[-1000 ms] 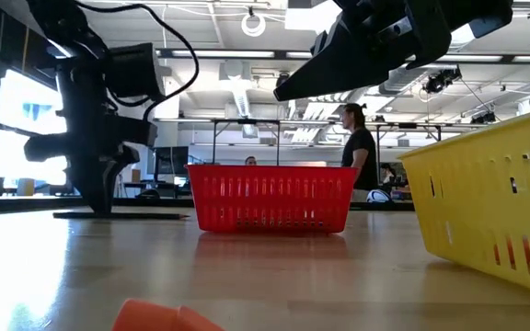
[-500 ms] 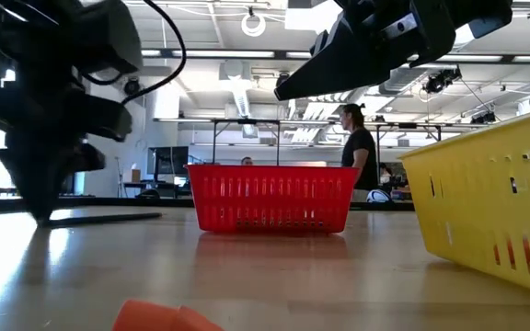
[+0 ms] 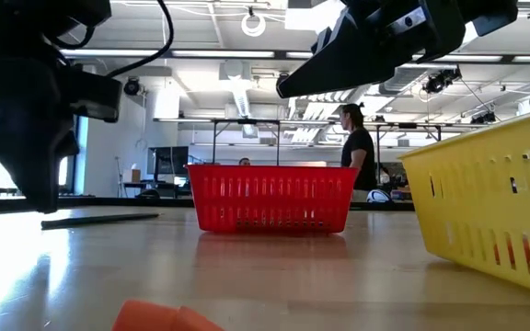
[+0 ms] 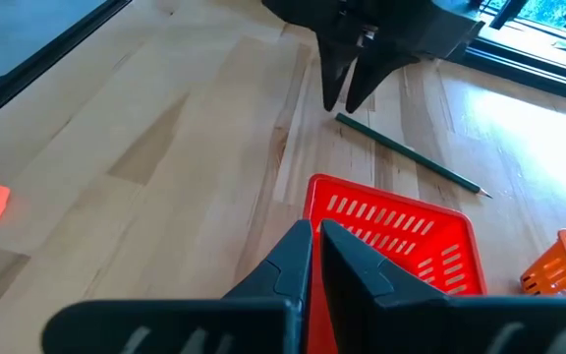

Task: Sort crayons/erasers/pens/pencils in bins
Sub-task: Put the green pencil into the blue bin

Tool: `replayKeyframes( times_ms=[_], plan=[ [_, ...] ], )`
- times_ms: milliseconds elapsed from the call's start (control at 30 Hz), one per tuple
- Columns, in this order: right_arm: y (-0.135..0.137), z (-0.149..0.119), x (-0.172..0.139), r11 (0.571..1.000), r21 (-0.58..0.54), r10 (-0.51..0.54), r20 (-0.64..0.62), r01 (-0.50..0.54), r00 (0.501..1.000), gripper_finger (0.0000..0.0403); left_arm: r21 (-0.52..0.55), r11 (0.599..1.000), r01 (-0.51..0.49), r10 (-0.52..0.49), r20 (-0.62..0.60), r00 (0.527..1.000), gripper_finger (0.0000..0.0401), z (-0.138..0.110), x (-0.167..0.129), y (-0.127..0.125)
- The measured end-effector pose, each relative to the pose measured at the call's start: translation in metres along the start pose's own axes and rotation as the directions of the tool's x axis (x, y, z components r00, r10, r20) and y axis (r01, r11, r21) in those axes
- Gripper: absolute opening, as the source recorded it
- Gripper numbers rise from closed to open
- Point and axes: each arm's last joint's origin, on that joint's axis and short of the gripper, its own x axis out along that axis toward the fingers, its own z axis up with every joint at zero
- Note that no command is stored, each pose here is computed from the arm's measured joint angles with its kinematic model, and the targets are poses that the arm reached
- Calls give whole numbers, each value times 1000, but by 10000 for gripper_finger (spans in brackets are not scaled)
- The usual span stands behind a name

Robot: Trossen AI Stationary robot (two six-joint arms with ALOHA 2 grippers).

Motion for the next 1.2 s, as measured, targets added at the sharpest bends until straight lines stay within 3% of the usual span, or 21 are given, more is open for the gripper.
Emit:
replayKeyframes(
  times_ms=[233, 667, 1200],
  plan=[
    [1, 0, 0, 1000, -1, 1, 1, -1, 1000, 16, -30, 1000, 2, -1, 45, 999, 107, -3, 7, 5],
    [1, 0, 0, 1000, -1, 1, 4, -1, 1000, 16, -31, 998, -50, 52, 59, 997, 39, -14, 14, 14],
    [1, 0, 0, 1000, -4, 1, 4, -1, 1000, 16, -23, 1000, 6, -6, -13, 1000, 35, -27, 2, 9]
  ],
)
